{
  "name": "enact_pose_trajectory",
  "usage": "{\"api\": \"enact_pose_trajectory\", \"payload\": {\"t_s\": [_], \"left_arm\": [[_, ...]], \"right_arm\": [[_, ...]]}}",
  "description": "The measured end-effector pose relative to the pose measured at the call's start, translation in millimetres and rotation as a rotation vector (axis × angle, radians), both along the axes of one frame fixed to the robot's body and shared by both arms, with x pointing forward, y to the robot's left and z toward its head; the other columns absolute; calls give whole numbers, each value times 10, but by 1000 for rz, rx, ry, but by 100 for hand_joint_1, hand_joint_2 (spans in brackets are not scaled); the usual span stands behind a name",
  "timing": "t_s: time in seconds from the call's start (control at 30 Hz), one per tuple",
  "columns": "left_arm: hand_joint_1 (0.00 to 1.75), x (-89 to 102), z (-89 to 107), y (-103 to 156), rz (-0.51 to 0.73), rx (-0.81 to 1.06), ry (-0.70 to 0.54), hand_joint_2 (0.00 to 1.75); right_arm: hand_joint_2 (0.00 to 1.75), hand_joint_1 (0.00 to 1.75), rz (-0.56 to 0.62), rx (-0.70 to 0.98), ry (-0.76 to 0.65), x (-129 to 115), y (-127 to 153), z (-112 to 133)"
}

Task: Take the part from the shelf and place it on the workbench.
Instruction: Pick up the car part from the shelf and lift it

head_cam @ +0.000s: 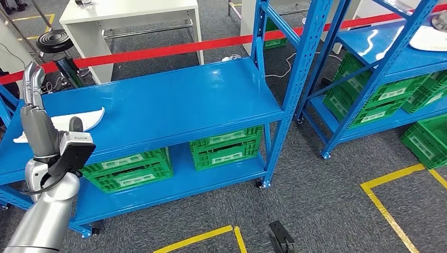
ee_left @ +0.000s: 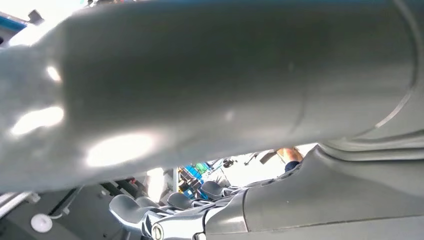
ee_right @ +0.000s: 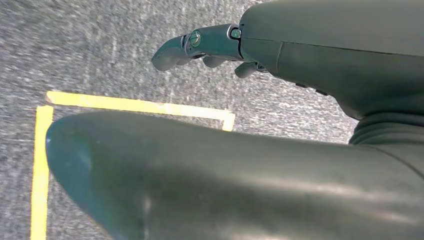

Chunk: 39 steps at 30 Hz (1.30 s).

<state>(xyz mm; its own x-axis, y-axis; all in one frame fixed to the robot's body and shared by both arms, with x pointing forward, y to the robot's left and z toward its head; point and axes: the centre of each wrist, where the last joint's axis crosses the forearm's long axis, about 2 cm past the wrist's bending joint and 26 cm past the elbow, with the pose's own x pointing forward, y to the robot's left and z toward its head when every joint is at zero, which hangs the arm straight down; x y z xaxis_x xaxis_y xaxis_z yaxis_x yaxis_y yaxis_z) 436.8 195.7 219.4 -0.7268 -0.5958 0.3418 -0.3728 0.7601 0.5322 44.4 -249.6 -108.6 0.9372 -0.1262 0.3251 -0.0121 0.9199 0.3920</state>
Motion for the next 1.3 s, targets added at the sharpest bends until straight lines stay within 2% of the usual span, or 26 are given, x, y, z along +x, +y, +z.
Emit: {"api": "enact_pose_trajectory", "payload": {"t_s": [0.23,0.47,0.63,0.73,0.87,1.0,1.13,1.27,1.3], "left_arm": [[0,-68,-73,29,-10,-51,18,0],[0,-358,-544,246,-28,24,110,0],[0,-300,-608,331,-88,98,206,0],[0,-180,-547,374,-112,107,256,0],[0,16,-370,362,-115,113,279,0],[0,174,-158,203,-113,118,276,0],[0,258,40,6,-59,148,242,0],[0,294,133,-103,-15,234,243,175],[0,297,133,-109,-11,252,253,175]], "right_arm": [[0,0,-25,5,-8,12,-2,1],[0,0,-1,-3,36,-34,-41,-7],[0,0,9,3,59,-10,-11,-2],[0,0,16,12,59,-19,54,3],[0,0,19,25,53,-14,127,10],[0,0,0,35,47,-1,166,16],[0,0,-2,42,60,-3,194,19],[0,0,11,53,91,-10,254,26],[0,0,15,57,98,-14,271,27]]}}
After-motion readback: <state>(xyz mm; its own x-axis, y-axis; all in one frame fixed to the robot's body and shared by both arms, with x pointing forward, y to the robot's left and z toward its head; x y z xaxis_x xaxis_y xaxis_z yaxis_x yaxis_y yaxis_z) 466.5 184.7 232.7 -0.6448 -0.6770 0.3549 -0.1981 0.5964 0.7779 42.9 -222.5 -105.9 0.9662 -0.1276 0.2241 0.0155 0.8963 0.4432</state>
